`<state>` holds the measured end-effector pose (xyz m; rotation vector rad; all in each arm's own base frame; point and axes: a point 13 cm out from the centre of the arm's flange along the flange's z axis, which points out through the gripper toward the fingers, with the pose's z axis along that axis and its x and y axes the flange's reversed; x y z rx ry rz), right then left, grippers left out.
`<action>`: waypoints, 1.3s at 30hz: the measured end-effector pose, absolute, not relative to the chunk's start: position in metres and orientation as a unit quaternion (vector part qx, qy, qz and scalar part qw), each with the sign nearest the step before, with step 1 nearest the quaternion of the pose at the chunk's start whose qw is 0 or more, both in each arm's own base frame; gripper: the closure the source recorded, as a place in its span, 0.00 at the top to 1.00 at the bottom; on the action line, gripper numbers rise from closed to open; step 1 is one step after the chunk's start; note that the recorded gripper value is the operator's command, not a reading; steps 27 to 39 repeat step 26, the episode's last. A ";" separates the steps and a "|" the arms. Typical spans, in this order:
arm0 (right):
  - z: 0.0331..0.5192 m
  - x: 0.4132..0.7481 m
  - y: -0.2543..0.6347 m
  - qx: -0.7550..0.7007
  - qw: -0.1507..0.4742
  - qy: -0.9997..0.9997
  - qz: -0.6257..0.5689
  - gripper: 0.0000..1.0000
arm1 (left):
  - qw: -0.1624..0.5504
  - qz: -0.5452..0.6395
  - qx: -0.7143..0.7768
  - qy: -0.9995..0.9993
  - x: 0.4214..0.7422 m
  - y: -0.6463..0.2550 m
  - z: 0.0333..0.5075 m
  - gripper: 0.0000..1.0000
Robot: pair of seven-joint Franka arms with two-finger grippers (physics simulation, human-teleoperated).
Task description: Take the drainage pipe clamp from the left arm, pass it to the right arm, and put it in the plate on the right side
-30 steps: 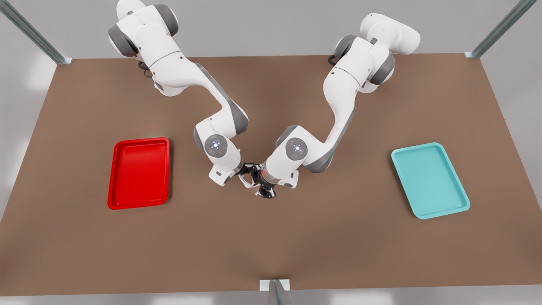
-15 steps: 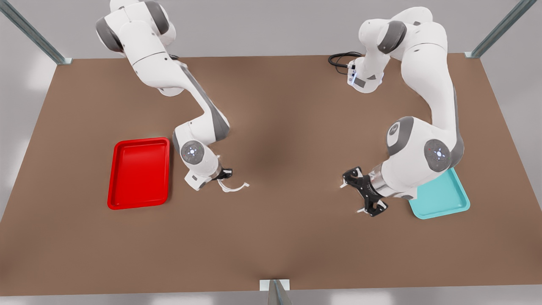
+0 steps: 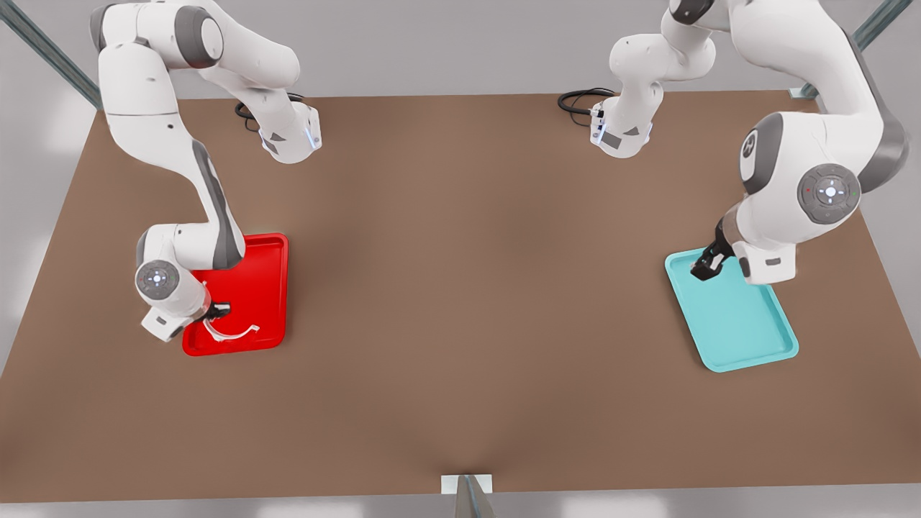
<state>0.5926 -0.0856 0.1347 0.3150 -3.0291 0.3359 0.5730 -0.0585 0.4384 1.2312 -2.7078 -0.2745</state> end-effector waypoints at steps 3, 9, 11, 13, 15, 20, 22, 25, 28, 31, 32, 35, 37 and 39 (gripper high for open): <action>0.128 0.576 -0.081 0.146 0.032 -0.983 0.107 0.21 | 0.094 -0.091 0.343 -0.930 0.568 -0.056 0.437 1.00; 0.144 0.583 -0.087 0.188 0.000 -0.974 0.131 1.00 | 0.117 -0.082 0.234 -0.962 0.563 -0.053 0.435 1.00; 0.175 0.595 -0.085 0.190 -0.023 -0.972 0.139 1.00 | 0.121 -0.078 0.204 -0.968 0.562 -0.053 0.435 1.00; 0.216 0.612 -0.072 0.191 -0.043 -0.970 0.141 1.00 | 0.124 -0.075 0.176 -0.974 0.561 -0.053 0.435 1.00; 0.289 0.661 -0.036 0.185 -0.077 -0.972 0.122 1.00 | 0.127 -0.072 0.151 -0.978 0.560 -0.054 0.436 1.00; 0.397 0.681 0.070 0.172 -0.027 -0.983 0.059 1.00 | 0.133 -0.065 0.101 -0.984 0.559 -0.053 0.436 1.00; 0.436 0.651 0.077 0.161 -0.006 -0.985 0.055 1.00 | 0.135 -0.063 0.084 -0.985 0.558 -0.053 0.436 1.00; 0.453 0.604 0.067 0.136 0.039 -0.989 0.049 1.00 | 0.137 -0.060 0.062 -0.987 0.558 -0.053 0.435 1.00; 0.453 0.594 0.064 0.127 0.053 -0.989 0.046 1.00 | 0.138 -0.060 0.055 -0.987 0.558 -0.053 0.435 1.00; 0.453 0.594 0.064 0.127 0.053 -0.989 0.046 1.00 | 0.138 -0.060 0.055 -0.987 0.558 -0.053 0.435 1.00; 0.453 0.594 0.064 0.127 0.053 -0.989 0.046 1.00 | 0.138 -0.060 0.055 -0.987 0.558 -0.053 0.435 1.00; 0.453 0.594 0.064 0.127 0.053 -0.989 0.046 1.00 | 0.138 -0.060 0.055 -0.987 0.558 -0.053 0.435 1.00; 0.453 0.594 0.064 0.127 0.053 -0.989 0.046 1.00 | 0.138 -0.060 0.055 -0.987 0.558 -0.053 0.435 1.00; 0.453 0.594 0.064 0.127 0.053 -0.989 0.046 1.00 | 0.138 -0.060 0.055 -0.987 0.558 -0.053 0.435 1.00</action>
